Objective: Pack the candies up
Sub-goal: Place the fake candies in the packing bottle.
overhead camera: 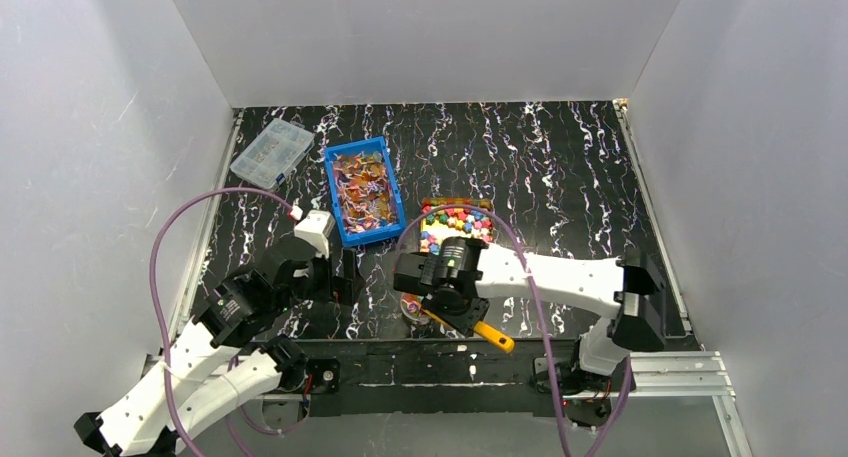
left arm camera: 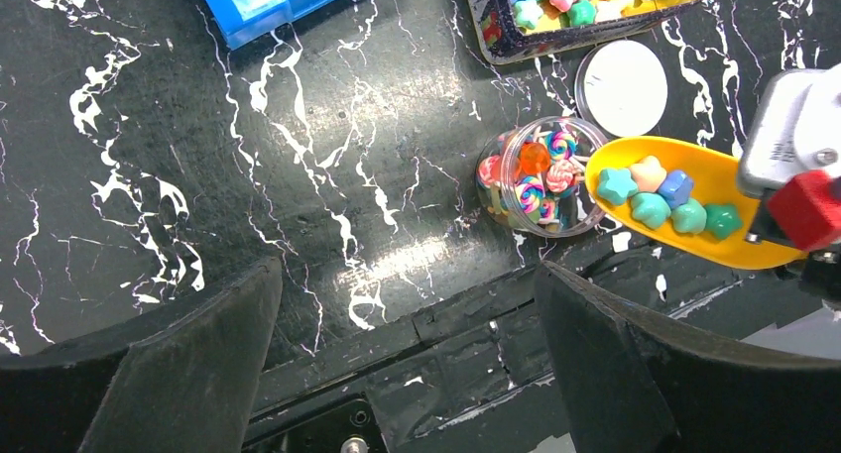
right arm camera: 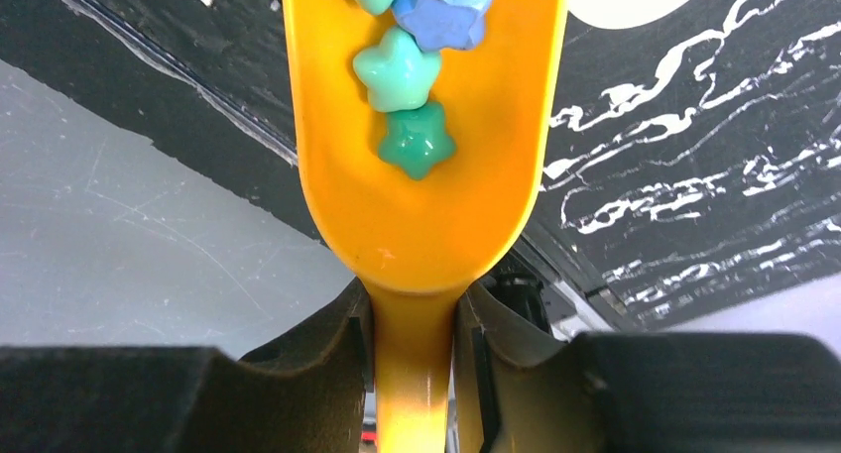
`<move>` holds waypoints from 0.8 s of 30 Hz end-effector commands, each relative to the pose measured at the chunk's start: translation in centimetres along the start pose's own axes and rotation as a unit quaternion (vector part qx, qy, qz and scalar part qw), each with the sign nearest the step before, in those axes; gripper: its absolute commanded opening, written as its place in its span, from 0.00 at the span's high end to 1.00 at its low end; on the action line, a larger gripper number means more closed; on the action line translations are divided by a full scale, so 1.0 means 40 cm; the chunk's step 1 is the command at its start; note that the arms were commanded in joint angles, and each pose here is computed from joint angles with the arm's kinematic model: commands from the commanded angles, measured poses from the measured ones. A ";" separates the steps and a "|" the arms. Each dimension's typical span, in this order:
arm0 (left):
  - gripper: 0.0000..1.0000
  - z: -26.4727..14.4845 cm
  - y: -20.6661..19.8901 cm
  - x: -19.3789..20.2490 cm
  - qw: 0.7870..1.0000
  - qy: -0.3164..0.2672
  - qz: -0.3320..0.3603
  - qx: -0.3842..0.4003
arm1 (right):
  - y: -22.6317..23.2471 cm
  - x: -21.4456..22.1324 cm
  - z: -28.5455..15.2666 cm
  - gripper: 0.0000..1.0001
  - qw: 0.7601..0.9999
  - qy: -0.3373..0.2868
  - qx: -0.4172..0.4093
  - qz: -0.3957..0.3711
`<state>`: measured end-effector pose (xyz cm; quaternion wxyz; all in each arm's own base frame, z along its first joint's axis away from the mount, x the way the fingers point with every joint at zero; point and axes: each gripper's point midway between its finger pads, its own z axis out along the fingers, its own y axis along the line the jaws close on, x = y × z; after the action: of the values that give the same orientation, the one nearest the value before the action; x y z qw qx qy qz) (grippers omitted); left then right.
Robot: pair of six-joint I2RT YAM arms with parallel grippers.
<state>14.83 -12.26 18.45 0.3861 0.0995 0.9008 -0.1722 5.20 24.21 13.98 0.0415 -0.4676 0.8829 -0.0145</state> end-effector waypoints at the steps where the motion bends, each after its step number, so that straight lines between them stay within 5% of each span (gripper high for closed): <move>1: 0.02 -0.006 0.007 0.006 1.000 -0.004 0.007 0.000 | 0.006 -0.007 -0.031 0.99 0.999 0.040 0.011 -0.002; 24: 0.02 -0.037 0.003 -0.004 0.999 -0.036 0.000 0.020 | 0.041 -0.038 -0.008 0.99 0.991 0.101 -0.079 0.048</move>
<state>14.30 -11.72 19.99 0.4198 0.0928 0.8812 -0.1963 4.99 25.96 13.09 -0.0619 -0.4378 0.8967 -0.0175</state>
